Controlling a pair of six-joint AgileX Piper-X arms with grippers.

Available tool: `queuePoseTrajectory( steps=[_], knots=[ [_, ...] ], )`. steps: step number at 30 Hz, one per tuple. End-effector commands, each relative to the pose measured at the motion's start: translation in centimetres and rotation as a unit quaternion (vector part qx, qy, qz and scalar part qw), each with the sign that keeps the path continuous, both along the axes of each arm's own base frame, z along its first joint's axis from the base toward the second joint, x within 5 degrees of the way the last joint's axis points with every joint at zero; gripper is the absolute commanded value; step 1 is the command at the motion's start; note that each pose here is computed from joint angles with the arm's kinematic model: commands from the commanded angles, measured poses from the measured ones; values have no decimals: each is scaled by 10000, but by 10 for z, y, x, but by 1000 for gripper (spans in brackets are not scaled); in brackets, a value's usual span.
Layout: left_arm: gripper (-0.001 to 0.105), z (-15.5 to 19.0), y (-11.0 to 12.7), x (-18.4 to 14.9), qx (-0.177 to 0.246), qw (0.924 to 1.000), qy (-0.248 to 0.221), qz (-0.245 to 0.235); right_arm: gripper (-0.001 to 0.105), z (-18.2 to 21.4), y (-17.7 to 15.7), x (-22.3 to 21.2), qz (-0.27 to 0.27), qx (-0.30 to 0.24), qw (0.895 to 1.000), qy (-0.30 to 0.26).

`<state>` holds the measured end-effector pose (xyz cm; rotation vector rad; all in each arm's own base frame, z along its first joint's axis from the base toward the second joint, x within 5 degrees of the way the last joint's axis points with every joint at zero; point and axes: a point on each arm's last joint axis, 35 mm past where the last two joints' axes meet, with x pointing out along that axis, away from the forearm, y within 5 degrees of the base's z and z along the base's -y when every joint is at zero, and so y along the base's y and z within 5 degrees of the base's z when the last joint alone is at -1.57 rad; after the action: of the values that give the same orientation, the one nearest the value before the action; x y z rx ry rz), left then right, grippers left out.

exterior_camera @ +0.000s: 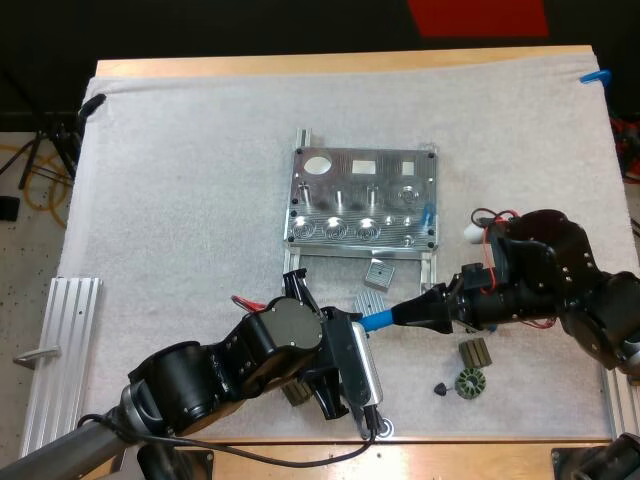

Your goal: Load cells from right to left

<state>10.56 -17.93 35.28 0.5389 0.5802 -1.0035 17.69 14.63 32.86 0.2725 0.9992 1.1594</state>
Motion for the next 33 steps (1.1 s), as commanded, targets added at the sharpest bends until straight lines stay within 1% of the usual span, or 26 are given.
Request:
queuePoseTrajectory(
  steps=[1, 4, 13, 17, 26, 33],
  knots=[
    [0, 3, 0, -1, -109, 9999, -43, -26, 52, 0, 0, -1, 48, 57, 10000, -4],
    [0, 3, 0, -1, -109, 9999, -43, -26, 52, -1, 1, -1, 61, 66, 10000, 7],
    [0, -4, -2, 0, -128, 9998, 37, -114, 52, 5, 4, 3, -30, 344, 9994, 20],
    [0, -9, -5, 1, -203, 9997, -15, -108, 52, 6, 4, 2, 80, 464, 9987, 203],
    [0, -5, -8, 3, -421, 9989, -143, -110, 52, 6, 4, 1, 120, 519, 9981, 316],
    [0, -8, -7, 3, -380, 9991, -152, -76, 52, 6, 4, 0, 176, 562, 9975, 390]
  ],
)
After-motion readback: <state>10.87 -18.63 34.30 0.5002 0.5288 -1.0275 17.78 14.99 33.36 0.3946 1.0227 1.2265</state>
